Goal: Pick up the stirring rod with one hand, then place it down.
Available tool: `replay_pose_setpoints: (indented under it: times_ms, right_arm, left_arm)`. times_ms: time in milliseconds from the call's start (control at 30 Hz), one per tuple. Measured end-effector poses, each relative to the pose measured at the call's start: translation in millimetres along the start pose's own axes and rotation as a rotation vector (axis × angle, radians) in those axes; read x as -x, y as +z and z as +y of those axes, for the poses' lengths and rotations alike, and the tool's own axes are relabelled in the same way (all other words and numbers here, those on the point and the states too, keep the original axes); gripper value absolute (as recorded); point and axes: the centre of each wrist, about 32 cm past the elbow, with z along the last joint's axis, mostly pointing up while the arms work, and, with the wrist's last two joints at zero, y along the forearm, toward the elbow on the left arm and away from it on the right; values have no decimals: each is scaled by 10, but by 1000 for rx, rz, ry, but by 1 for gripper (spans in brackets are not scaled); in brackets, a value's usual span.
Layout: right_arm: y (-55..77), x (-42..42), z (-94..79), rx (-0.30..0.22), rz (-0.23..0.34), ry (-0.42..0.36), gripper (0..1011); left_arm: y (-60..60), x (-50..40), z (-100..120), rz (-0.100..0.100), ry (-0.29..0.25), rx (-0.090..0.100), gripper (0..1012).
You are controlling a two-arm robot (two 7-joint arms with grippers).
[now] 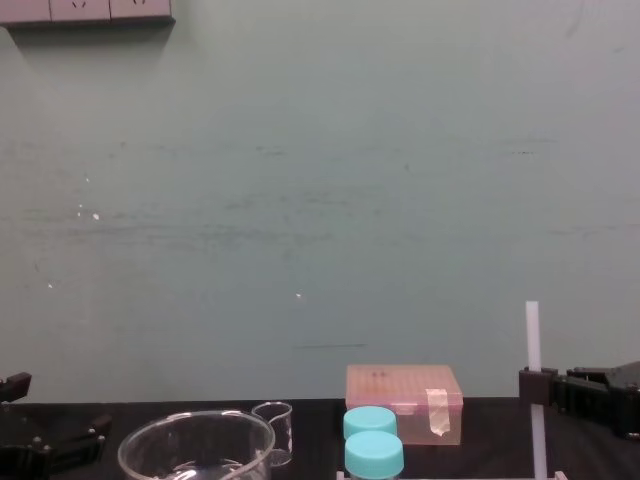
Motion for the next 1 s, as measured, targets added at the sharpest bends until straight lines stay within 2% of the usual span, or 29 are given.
replay_pose_setpoints:
  times_ms: [367,500,533,600,633,767,867,900,1000]
  right_arm:
    - [2,-1,-1,-1,-2,0,85]
    - [2,-1,0,-1,-2,0,186]
    - [3,-1,0,-2,-2,0,242]
    - [3,-1,0,-2,-3,0,282]
    - [3,-1,0,-2,-3,0,341]
    - [3,-1,0,-2,-3,0,421]
    - [3,-1,0,-2,-3,0,563]
    - [3,-1,0,-2,-3,0,563]
    - [3,-1,0,-2,-3,0,658]
  left_arm:
    - [0,0,0,0,0,0,1005]
    - [0,0,0,0,0,0,1005]
    - [0,0,0,0,0,0,1005]
    - [0,0,0,0,0,0,1005]
    - [0,0,0,0,0,0,1005]
    - [0,0,0,0,0,0,1005]
    - [0,0,0,0,0,0,1005]
    - [0,0,0,0,0,0,1005]
    - [0,0,0,0,0,0,1005]
